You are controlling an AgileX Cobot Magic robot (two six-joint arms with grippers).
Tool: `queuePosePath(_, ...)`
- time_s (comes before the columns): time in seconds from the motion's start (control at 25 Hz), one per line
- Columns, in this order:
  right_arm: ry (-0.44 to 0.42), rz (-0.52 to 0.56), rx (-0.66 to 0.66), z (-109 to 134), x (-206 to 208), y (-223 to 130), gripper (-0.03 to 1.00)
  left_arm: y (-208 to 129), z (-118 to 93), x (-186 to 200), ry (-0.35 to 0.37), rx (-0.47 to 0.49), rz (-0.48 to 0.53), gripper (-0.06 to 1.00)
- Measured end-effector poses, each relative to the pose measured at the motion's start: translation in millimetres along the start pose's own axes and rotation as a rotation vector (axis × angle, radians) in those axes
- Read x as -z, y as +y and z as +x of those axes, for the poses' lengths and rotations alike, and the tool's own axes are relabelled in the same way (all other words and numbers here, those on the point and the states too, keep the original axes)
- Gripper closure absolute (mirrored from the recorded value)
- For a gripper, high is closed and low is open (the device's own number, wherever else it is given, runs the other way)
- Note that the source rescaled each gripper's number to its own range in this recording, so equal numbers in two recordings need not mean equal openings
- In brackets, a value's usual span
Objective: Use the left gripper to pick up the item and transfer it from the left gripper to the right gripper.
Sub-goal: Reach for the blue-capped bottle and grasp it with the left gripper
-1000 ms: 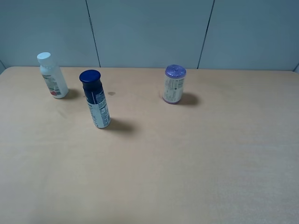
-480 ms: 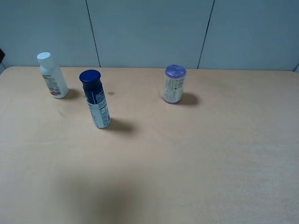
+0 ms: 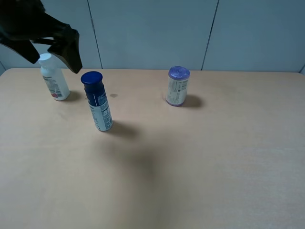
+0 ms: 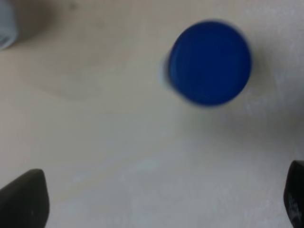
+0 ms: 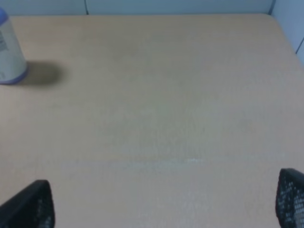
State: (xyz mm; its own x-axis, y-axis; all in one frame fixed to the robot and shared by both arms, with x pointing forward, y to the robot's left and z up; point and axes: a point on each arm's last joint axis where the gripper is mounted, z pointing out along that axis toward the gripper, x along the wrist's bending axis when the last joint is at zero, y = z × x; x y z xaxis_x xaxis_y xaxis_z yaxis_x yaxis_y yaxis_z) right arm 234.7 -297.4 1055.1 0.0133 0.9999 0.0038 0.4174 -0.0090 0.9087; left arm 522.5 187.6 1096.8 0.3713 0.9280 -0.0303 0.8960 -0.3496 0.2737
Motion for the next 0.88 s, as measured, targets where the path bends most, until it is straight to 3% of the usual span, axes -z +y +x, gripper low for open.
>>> queuePosePath(0.36,0.0,0.0,0.0,0,0,0,-0.03,37,-18,-55,-0.012,-0.05,0.102,-0.05)
queuePosePath(0.88,0.0,0.0,0.0,0,0,0,-0.03,46,-26,-99,-0.013,-0.07,0.156,-0.05)
